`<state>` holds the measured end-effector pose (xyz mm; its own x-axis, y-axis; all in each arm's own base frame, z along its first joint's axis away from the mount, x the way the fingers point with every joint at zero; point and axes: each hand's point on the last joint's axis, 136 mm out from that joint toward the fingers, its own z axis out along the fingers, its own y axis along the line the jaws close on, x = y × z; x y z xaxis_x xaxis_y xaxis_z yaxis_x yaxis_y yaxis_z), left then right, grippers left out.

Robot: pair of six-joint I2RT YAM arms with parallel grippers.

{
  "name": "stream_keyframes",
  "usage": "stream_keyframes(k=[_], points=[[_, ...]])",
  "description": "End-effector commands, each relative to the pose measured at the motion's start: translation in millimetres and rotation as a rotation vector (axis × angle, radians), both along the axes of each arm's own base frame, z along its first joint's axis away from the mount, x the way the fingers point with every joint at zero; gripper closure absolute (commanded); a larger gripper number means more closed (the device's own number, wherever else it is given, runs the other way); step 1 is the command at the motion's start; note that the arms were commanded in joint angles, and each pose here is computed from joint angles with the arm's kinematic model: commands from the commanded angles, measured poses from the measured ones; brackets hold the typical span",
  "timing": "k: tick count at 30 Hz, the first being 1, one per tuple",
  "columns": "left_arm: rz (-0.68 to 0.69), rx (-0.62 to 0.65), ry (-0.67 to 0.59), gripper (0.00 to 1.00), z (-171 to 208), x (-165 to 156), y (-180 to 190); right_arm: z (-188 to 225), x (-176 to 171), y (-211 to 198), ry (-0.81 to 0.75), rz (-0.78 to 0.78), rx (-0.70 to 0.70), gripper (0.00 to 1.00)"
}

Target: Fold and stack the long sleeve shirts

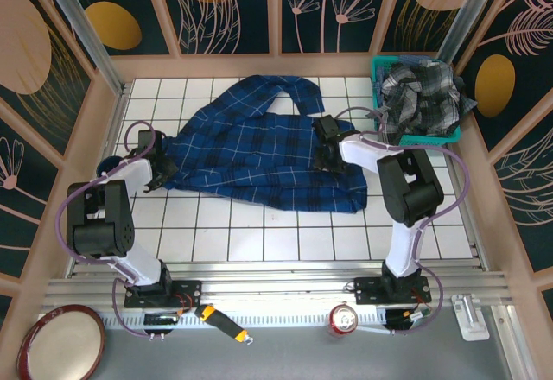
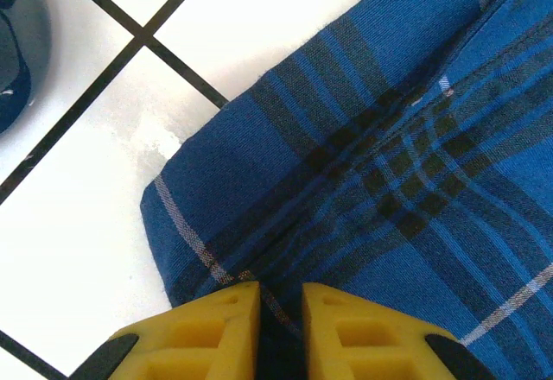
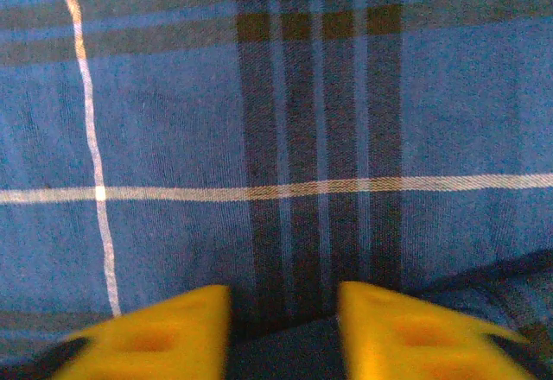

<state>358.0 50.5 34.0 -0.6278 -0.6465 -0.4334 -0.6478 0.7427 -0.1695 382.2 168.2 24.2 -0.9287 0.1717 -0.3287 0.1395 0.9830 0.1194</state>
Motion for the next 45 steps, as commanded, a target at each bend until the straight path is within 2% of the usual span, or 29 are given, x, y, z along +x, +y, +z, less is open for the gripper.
stream_keyframes(k=[1, 4, 7, 12, 13, 15, 17, 19, 23, 26, 29, 31, 36, 38, 45], points=[[0.001, 0.013, -0.018, 0.79, 8, 2, 5, 27, 12, -5, -0.088, -0.026, -0.001, 0.82], [0.001, 0.013, -0.016, 0.80, 8, 2, 5, 46, 27, -9, -0.138, -0.017, -0.026, 0.98], [0.002, 0.014, -0.019, 0.79, 9, 3, 5, 62, 41, -13, -0.179, -0.009, -0.037, 1.00], [0.003, 0.015, -0.021, 0.80, 12, 4, 5, 83, 43, -4, -0.223, 0.021, 0.045, 1.00], [0.003, 0.015, -0.023, 0.80, 12, 5, 5, 84, 40, 4, -0.226, 0.047, 0.063, 0.98], [0.004, 0.013, -0.023, 0.79, 11, 4, 5, 80, 26, 38, -0.224, 0.173, 0.108, 0.74], [0.000, 0.011, -0.022, 0.79, 11, 5, 4, 71, 8, 69, -0.219, 0.330, 0.144, 0.54], [-0.002, 0.009, -0.020, 0.79, 10, 5, 4, 62, -3, 81, -0.209, 0.433, 0.164, 0.42], [-0.007, 0.009, -0.018, 0.79, 9, 6, 4, 35, -10, 82, -0.147, 0.540, 0.117, 0.32], [-0.008, 0.013, -0.016, 0.80, 9, 5, 4, 21, -13, 83, -0.119, 0.608, 0.094, 0.31], [-0.005, 0.015, -0.016, 0.79, 9, 4, 5, 13, -21, 88, -0.095, 0.678, 0.112, 0.35], [-0.008, 0.016, -0.017, 0.79, 9, 5, 5, 9, -25, 89, -0.090, 0.717, 0.116, 0.45], [-0.010, 0.014, -0.013, 0.80, 9, 7, 4, 10, -20, 88, -0.122, 0.765, 0.078, 0.88], [-0.011, 0.016, -0.016, 0.80, 10, 7, 5, 13, -18, 89, -0.132, 0.790, 0.068, 1.00], [-0.010, 0.024, -0.016, 0.80, 12, 6, 6, 43, -13, 90, -0.226, 0.888, 0.052, 1.00]])
